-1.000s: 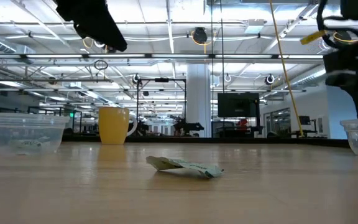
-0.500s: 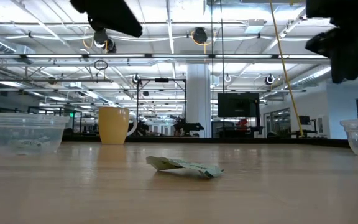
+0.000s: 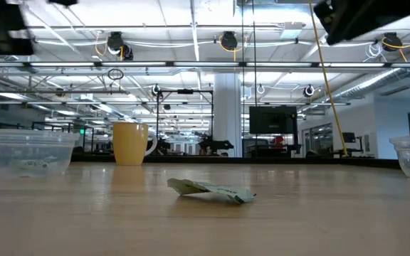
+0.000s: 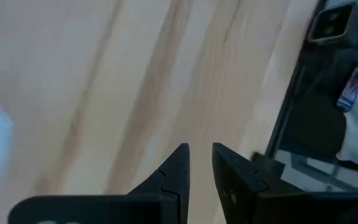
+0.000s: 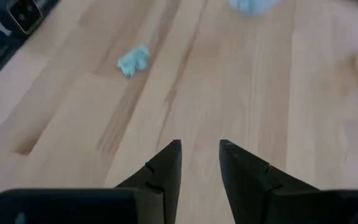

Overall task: Pick and place items into bin
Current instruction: Put the stevia packet into the left transparent bin

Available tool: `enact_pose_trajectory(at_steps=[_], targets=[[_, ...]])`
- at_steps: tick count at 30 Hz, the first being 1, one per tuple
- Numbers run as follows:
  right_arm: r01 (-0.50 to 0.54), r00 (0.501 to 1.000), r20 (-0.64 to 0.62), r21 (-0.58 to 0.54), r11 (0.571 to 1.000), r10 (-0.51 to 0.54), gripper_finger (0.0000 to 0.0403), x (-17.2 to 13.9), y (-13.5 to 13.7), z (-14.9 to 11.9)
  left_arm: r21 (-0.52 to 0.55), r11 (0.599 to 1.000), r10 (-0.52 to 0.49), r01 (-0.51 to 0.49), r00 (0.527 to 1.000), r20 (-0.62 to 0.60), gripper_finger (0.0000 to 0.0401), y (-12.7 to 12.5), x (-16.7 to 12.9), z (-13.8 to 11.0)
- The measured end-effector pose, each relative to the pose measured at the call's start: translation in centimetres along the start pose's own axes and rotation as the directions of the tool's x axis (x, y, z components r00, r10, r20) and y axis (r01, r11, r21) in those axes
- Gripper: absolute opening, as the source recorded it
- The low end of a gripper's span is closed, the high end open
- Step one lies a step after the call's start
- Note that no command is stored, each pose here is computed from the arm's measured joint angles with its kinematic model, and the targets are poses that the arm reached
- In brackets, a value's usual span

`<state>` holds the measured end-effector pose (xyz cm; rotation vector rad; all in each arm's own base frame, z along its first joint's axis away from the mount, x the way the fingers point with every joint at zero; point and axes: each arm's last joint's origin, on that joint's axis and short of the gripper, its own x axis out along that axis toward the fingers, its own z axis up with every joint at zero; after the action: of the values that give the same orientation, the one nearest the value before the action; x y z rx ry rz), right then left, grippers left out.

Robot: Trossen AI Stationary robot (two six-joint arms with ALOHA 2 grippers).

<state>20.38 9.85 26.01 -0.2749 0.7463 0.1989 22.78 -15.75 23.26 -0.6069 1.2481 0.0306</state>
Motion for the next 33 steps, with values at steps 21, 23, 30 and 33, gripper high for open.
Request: enact_pose_trajectory(at_steps=[21, 23, 30, 33], targets=[[0.296, 0.942, 0.256, -0.32, 0.9, -0.219, 0.01, 2.0, -1.0, -0.1, -0.328, 0.898, 0.155, -0.295, 0.907, -0.391, 0.0072, -2.4, 9.6, -8.5], [0.318, 0.931, 0.285, -0.334, 0.887, -0.227, 0.01, 1.9, -1.2, 0.2, -0.333, 0.894, 0.151, -0.3, 0.901, -0.405, 0.0072, -2.5, 9.2, -8.4], [0.371, 0.909, 0.324, -0.344, 0.863, -0.262, 0.01, 1.9, -2.1, 0.6, -0.314, 0.872, 0.264, -0.375, 0.901, -0.343, 0.0072, -2.5, 8.2, -8.1], [0.385, 0.907, 0.318, -0.362, 0.849, -0.276, 0.01, 2.0, -2.5, 0.6, -0.289, 0.882, 0.29, -0.372, 0.913, -0.288, 0.0072, -2.3, 8.2, -8.0]])
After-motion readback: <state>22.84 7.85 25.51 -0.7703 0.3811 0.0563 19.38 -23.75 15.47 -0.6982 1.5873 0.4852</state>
